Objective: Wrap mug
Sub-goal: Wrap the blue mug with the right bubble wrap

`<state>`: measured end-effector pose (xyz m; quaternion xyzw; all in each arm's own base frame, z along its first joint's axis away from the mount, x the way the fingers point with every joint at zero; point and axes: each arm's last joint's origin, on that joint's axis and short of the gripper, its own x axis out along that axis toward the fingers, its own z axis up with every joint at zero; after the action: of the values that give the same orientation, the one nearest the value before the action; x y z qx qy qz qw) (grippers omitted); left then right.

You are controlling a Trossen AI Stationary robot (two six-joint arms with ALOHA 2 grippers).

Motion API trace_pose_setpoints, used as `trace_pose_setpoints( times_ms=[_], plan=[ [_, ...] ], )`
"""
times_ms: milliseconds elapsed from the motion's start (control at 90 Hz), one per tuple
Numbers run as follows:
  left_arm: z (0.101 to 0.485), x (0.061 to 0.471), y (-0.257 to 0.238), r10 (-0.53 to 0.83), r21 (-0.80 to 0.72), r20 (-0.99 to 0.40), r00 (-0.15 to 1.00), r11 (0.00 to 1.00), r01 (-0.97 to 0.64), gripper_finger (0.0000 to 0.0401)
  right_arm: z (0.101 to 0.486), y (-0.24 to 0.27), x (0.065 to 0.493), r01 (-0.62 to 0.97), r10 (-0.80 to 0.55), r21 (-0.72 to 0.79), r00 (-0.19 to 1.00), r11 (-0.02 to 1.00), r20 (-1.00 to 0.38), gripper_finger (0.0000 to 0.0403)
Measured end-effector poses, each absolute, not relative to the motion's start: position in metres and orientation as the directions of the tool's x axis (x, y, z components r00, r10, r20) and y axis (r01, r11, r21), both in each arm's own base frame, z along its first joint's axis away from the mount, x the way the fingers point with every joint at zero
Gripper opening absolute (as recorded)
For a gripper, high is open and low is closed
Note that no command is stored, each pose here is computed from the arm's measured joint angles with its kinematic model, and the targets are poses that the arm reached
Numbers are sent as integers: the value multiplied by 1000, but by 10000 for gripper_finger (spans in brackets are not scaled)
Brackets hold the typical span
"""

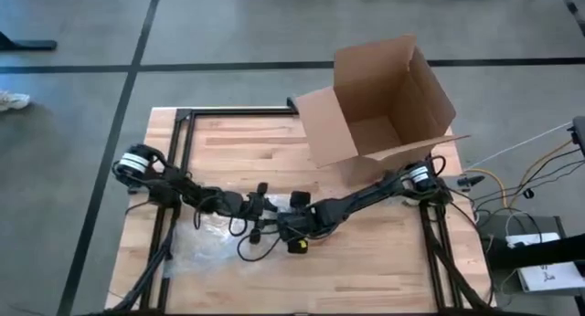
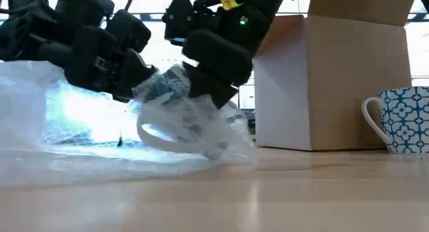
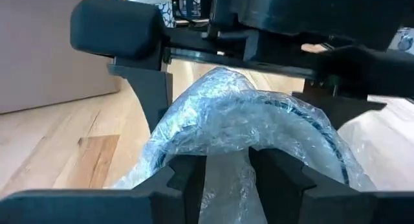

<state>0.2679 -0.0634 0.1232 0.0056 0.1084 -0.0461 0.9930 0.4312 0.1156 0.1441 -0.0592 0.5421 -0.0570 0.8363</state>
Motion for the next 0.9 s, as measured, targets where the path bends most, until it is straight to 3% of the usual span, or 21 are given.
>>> trace_pose_setpoints(
  times_ms=[367,589,900],
  plan=[
    [91,308,-75,-88,-22,-260,962,996,85,110,152,107,422,-62,-103,-121,241,991,-965,394],
    [77,322,-78,-87,-24,-233,969,996,84,120,154,106,418,-65,-105,-121,212,991,-972,394],
    [58,325,-79,-76,-51,-236,969,997,66,98,157,108,415,-54,-73,-84,190,995,-979,394]
  ],
)
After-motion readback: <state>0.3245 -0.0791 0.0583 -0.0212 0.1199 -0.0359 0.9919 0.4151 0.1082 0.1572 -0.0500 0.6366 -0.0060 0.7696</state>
